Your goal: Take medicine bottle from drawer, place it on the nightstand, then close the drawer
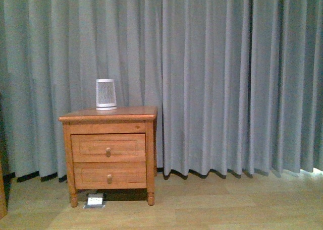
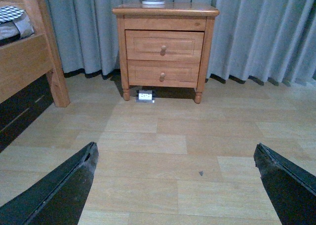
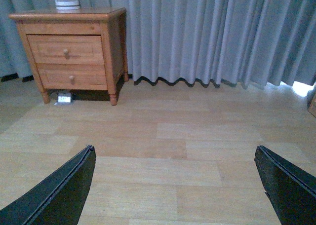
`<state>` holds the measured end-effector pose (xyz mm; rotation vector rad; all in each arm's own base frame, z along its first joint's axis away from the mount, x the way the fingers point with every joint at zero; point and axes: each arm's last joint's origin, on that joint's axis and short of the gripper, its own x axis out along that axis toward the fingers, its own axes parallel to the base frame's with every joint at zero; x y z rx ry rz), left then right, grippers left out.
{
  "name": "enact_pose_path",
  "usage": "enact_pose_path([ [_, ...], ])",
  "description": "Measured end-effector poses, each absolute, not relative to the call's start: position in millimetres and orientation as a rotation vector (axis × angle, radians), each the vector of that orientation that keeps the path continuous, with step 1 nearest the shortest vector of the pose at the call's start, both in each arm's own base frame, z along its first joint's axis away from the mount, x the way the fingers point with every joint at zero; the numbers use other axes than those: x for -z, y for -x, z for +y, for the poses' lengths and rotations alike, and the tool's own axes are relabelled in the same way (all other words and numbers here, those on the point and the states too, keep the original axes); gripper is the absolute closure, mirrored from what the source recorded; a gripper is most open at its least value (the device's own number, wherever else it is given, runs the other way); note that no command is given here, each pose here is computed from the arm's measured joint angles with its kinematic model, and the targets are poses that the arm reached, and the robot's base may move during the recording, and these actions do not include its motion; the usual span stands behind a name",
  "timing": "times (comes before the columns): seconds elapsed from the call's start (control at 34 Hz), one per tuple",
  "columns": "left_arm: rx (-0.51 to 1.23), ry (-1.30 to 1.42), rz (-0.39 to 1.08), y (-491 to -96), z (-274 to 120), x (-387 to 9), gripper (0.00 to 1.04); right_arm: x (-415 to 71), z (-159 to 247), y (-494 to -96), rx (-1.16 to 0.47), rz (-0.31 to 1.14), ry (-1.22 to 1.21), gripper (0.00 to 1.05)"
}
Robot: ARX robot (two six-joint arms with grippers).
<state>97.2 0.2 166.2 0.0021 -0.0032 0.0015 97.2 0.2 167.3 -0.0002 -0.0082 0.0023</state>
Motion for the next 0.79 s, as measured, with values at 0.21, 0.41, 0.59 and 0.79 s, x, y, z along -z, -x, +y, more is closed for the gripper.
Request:
enact_pose_path([
  [0.21,-0.002,-0.002,-0.003,-97.2,0.2,-166.2,0.07,-167.3,0.2,-97.2,-0.002,-0.008,0.0,0.07],
  [0.41,-0.002,-0.002,-0.003,-97.2,0.2,-166.2,0.07,-167.3,0.2,-97.2,-0.002,-0.008,0.0,0.07],
  [0.59,-0.002,-0.002,-0.003,-97.2,0.2,-166.2,0.07,-167.3,0.2,-97.2,-0.002,-0.008,0.0,0.07],
  [0.79,-0.002,-0.002,-0.003,-97.2,0.2,-166.2,0.07,-167.3,0.2,-97.2,-0.002,-0.008,0.0,0.07],
])
